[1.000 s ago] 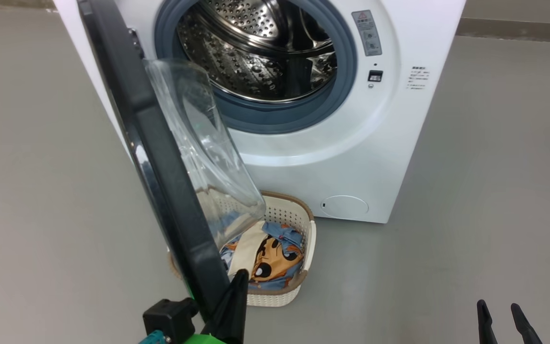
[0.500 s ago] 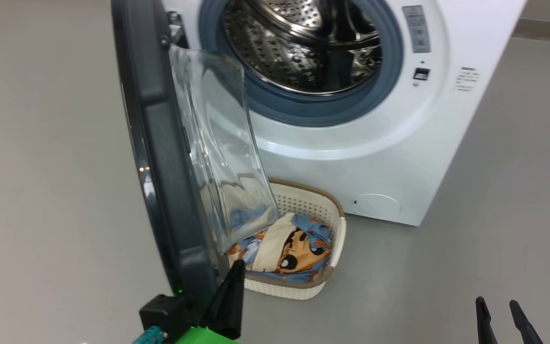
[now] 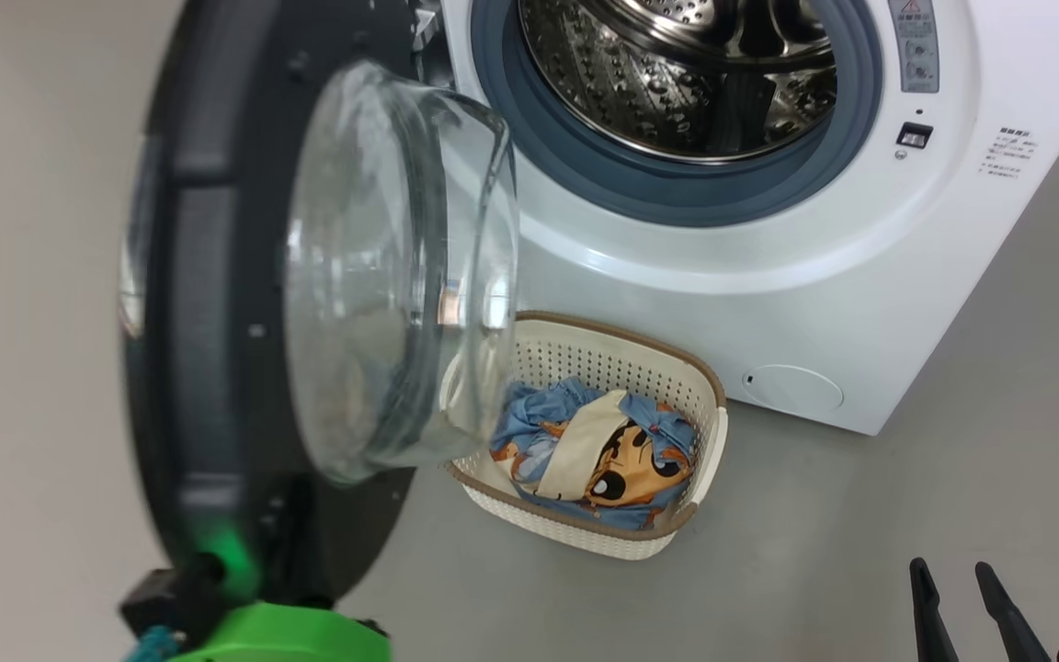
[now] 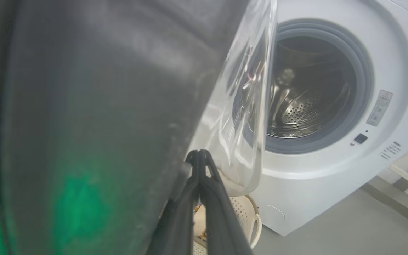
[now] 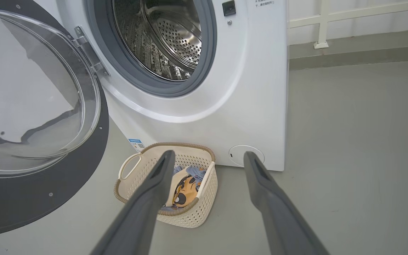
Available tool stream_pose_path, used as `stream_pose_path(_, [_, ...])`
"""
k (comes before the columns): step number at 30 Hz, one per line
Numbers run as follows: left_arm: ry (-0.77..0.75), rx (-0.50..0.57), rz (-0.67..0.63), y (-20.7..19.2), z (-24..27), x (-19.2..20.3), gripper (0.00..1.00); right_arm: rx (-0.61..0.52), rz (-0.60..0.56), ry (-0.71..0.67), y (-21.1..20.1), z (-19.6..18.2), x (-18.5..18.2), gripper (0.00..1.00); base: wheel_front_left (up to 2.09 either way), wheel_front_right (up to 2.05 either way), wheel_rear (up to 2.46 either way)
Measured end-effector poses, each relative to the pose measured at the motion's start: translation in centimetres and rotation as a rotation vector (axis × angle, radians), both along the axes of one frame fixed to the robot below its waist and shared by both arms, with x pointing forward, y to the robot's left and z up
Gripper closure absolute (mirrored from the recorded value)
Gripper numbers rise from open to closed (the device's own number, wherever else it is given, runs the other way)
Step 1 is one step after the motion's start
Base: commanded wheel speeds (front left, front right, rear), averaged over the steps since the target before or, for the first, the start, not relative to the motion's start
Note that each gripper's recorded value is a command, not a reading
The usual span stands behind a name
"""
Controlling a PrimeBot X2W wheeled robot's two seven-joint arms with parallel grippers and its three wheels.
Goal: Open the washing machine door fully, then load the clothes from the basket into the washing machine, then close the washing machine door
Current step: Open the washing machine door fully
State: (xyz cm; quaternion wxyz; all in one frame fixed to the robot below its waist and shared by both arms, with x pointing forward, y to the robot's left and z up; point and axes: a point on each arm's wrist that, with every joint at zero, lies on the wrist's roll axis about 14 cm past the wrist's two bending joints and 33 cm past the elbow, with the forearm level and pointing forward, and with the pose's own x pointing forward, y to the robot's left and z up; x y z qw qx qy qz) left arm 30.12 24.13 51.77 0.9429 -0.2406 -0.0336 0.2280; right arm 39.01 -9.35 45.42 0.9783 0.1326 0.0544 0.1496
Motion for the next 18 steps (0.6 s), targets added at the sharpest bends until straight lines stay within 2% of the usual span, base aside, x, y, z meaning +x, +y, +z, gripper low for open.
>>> stream_pose_path(7, [-0.019,-0.026,0.181,5.3,-0.3,0.0,1.00,-0.002,0.019,0.000,0.4,-0.2,0.3,0.00,0.00,0.00,0.00])
stream_pose_path(18, [-0.033,-0.019,0.429,13.3,0.3,-0.4,1.00,-0.024,-0.009,0.017,-1.3,-0.9,0.2,0.00,0.00,0.00,0.00])
